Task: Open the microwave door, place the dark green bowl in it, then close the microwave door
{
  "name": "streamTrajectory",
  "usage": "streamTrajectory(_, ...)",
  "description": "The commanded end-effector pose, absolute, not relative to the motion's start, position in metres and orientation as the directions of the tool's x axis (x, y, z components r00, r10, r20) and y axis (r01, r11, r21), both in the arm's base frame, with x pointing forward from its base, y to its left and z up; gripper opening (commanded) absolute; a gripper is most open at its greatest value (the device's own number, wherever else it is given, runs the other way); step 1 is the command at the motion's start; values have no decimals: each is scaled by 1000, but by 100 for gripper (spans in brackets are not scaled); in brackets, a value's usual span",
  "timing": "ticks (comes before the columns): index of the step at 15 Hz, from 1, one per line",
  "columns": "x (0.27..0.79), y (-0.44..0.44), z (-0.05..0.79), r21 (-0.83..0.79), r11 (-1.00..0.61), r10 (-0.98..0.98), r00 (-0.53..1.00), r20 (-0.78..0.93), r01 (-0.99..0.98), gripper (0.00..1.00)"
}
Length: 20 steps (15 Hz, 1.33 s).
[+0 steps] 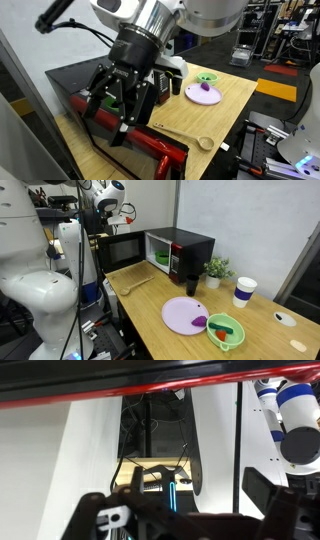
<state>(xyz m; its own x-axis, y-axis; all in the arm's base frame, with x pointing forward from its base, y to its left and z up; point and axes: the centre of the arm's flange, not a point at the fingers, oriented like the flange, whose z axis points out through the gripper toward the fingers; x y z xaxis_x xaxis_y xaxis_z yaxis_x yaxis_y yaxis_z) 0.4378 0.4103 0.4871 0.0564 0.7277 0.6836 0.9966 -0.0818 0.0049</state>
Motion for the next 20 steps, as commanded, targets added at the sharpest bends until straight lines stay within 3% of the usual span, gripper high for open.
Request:
streamTrajectory(1, 441, 413, 474, 49, -31, 733, -11, 680, 998, 100)
streamTrajectory(12, 437, 408, 426, 82, 45, 771, -86, 631, 996, 100)
streamTrajectory(20, 442, 393, 431, 247, 181, 805, -287, 519, 952, 100)
